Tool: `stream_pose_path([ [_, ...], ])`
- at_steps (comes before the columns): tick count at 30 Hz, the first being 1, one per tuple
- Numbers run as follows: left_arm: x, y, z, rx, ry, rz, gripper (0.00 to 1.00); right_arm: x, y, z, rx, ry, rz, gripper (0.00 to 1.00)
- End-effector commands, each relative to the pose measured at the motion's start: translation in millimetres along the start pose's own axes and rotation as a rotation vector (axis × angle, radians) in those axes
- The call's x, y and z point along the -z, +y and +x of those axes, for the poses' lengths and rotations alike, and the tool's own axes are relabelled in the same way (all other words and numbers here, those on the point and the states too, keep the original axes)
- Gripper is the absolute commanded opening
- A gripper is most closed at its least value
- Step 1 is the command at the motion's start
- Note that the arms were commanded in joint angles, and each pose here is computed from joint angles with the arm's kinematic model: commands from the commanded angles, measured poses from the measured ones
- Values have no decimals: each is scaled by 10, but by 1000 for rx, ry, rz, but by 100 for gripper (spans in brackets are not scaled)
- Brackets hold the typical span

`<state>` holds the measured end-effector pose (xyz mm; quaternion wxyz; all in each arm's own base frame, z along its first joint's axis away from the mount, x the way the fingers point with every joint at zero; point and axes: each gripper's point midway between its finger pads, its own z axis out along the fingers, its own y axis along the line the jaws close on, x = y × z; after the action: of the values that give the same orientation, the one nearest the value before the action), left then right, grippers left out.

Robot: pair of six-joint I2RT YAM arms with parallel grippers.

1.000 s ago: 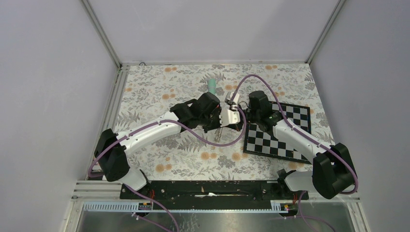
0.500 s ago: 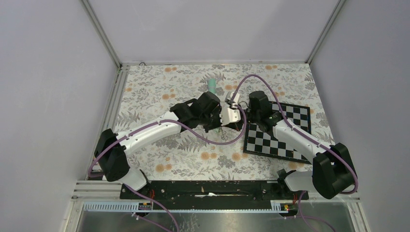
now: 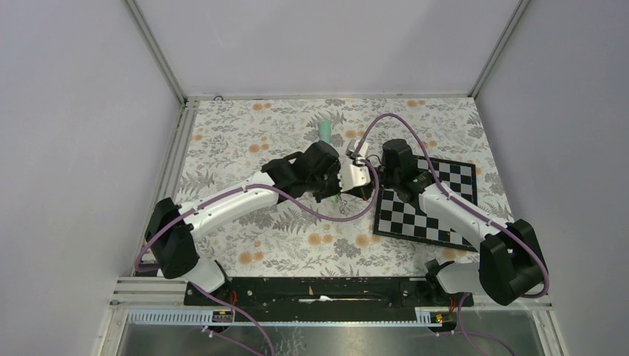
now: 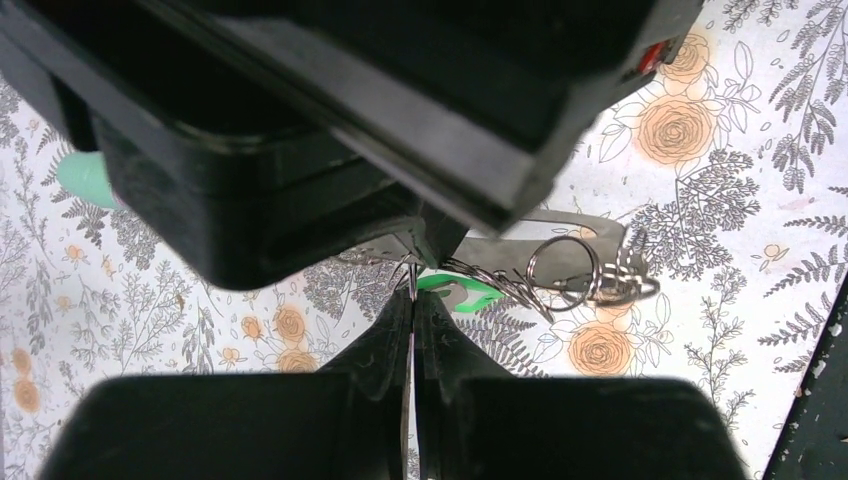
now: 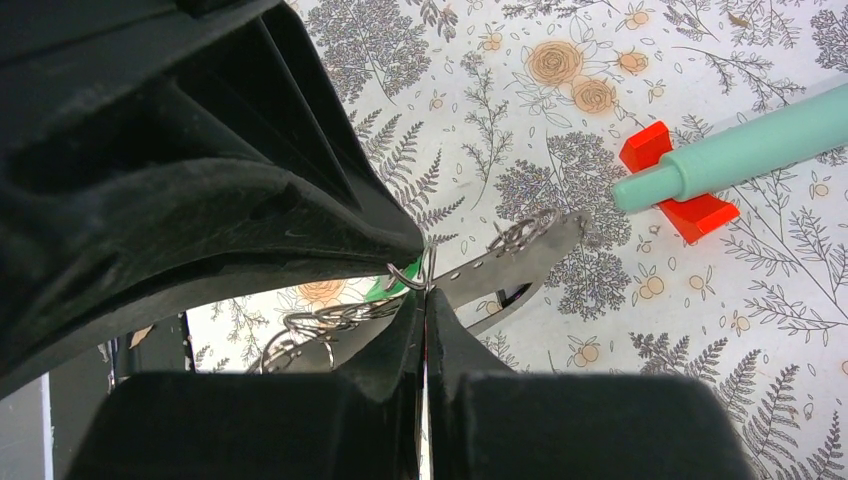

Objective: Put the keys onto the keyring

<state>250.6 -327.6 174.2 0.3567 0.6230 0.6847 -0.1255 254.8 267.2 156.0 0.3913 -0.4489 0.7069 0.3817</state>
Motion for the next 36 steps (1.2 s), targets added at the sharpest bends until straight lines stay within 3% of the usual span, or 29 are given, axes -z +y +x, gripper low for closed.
stream_pose_path([
  [1, 89, 367, -278, 30, -85, -161, 0, 25, 122, -134, 44, -47, -54, 0],
  [14, 86, 467, -180, 40, -60, -224, 0, 38, 156, -140, 53, -51, -69, 0],
  [36, 141, 401, -3, 60, -88, -186, 0, 115, 141, -202, 43, -94, -87, 0],
])
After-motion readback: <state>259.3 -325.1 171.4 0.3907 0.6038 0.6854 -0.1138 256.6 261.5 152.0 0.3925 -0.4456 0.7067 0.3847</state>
